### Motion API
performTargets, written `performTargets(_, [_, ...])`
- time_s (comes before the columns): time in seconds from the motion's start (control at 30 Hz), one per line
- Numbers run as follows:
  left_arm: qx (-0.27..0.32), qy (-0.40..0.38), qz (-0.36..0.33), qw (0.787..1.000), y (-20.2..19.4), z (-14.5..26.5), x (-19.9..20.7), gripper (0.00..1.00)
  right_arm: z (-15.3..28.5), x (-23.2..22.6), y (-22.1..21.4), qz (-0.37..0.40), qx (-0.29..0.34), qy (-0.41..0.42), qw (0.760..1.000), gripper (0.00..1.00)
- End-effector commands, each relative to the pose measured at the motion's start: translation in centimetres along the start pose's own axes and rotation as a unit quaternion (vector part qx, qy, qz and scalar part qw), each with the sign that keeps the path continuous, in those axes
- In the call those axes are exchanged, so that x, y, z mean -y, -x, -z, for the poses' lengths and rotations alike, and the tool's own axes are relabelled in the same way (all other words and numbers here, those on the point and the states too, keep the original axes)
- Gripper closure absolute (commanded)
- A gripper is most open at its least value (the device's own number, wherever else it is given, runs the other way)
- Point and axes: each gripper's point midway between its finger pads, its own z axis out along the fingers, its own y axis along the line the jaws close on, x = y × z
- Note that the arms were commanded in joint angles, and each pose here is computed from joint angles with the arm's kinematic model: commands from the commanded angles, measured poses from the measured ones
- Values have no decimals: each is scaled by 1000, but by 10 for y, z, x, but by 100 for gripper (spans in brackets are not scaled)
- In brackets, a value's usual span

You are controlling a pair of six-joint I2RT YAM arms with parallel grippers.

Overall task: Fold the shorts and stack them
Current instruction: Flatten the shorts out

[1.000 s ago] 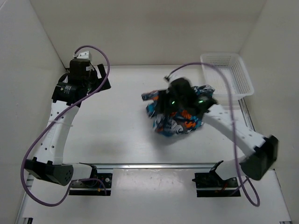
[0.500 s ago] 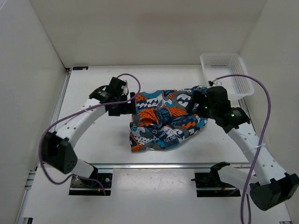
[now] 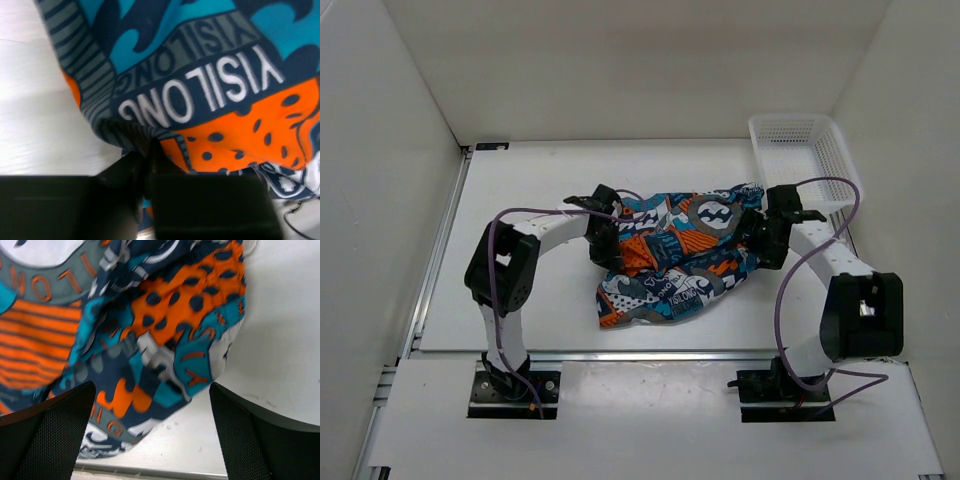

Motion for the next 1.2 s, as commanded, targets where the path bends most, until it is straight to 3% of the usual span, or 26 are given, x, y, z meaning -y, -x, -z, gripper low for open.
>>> performTargets(0.0, [47,-64,-24,997,30,31,22,90,-1,-11,27,-5,26,20,999,1])
performTargets(0.13, [126,-42,46,990,60,86,-34,90,2,-6,20,6,27,20,999,1])
performTargets(0.2, [165,-46,45,984,67,114,-46,90,7,-7,19,8,36,26,999,1])
performTargets(0.47, [191,-10,103,976,76,143,-95,90,3,-16,3,39,28,39,998,1])
performTargets(0.53, [179,2,127,976,72,141,-109,53,-6,-18,-10,35,9,40,999,1])
performTargets(0.57, [172,12,136,976,70,138,-116,26,-6,-27,-17,42,1,51,998,1])
performTargets(0.6, [169,21,148,974,69,139,-125,8,-9,-33,-20,45,-3,59,997,1])
performTargets(0.63, [165,40,163,972,63,142,-134,0,-10,-39,-24,47,-7,67,997,1])
performTargets(0.8, [169,82,231,955,10,154,-154,0,-15,-74,-51,91,-24,88,992,1])
performTargets(0.97, [120,-8,281,952,-56,122,-115,0,-34,-87,-54,85,-47,99,990,1])
performTargets(1.07, [88,-5,297,951,-77,99,-109,0,-42,-107,-55,96,-57,115,987,6])
performTargets(1.17, [67,-2,306,950,-84,83,-109,7,-47,-127,-57,106,-66,126,984,33])
